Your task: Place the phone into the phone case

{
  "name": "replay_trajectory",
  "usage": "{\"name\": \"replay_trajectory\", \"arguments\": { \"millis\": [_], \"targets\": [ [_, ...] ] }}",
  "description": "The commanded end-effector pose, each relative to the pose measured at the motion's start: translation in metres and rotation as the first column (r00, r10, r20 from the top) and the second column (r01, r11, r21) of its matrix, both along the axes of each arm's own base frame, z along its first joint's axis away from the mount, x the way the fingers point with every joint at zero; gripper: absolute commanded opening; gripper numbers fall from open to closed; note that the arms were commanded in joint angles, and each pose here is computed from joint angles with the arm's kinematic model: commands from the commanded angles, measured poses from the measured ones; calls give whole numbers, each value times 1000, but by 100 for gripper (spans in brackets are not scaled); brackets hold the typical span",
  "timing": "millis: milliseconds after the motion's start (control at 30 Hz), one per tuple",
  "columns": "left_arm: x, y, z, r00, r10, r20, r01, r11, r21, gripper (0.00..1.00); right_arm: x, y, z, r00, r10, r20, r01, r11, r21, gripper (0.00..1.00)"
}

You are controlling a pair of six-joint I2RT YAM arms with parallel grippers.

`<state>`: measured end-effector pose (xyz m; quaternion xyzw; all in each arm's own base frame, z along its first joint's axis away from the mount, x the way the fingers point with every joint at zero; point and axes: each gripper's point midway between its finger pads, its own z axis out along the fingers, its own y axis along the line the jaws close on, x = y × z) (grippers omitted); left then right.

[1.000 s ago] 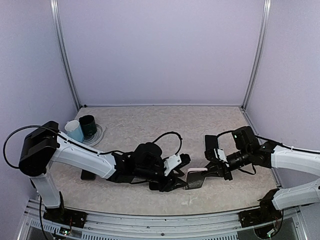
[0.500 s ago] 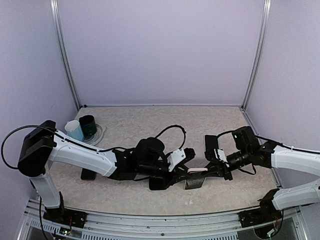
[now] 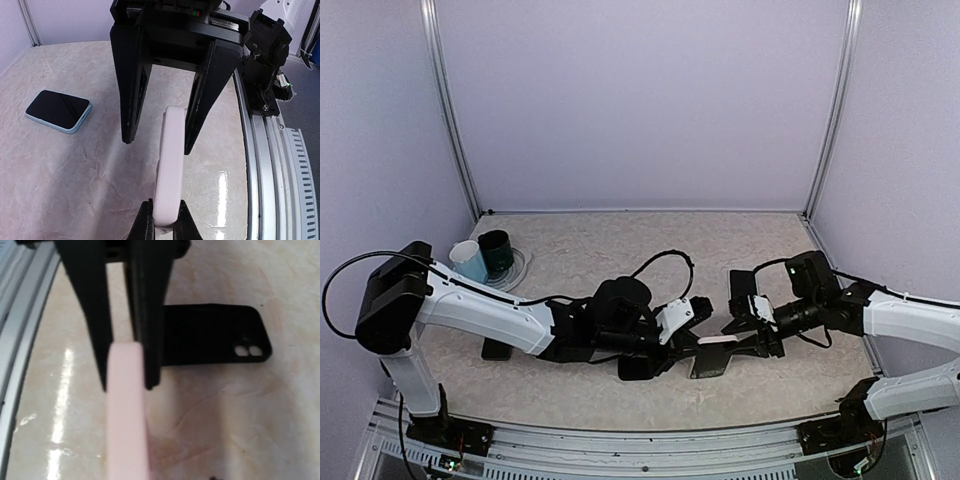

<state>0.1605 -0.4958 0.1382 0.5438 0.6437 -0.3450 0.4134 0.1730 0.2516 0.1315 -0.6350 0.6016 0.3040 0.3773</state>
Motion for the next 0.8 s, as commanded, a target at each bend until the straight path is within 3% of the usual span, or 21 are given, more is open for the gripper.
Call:
{"name": "replay_trajectory", "arguments": {
  "millis": [0, 67, 167, 200, 267, 333, 367, 500, 633, 700, 767],
  "targets": [
    [-5, -8, 3, 1000, -10, 9, 10, 1000, -13, 0, 9, 1, 15, 997, -30, 72, 29, 999, 18, 42],
    [-3, -8, 3, 1000, -2, 13, 2, 1000, -12, 0, 9, -1, 12, 997, -39, 71, 38, 999, 11, 39],
    [-2, -9, 4, 1000, 3, 14, -3, 1000, -19, 0, 7, 1, 12, 998, -27, 48, 27, 1000, 14, 6],
    [-2, -9, 6, 1000, 1, 12, -1, 1000, -23, 0, 6, 2, 13, 999, -19, 43, 18, 1000, 16, 0],
    [-5, -9, 9, 1000, -13, 7, 14, 999, -32, 0, 6, 4, 17, 999, -10, 43, 9, 1000, 24, 0],
    [-7, -7, 8, 1000, -22, -1, 22, 999, -40, 31, 6, 6, 28, 998, 0, 59, -3, 999, 49, 0],
    [-8, -5, 5, 1000, -22, -6, 22, 999, -38, 41, 4, 7, 37, 997, 11, 70, -16, 997, 69, 0],
    [-10, 4, -1, 1000, -19, -11, 19, 998, -54, 52, -8, 13, 83, 988, 70, 138, -94, 980, 178, 0],
    [1, -3, 3, 1000, 21, 1, -21, 998, -58, 50, -14, 13, 102, 978, 102, 182, -139, 969, 205, 0],
    [6, -7, 4, 999, 41, 7, -41, 997, -61, 39, -17, 13, 106, 975, 110, 191, -150, 966, 211, 0],
    [9, -11, 9, 999, 51, 10, -50, 996, -76, 18, -18, 12, 109, 974, 113, 196, -156, 963, 219, 0]
  ]
}}
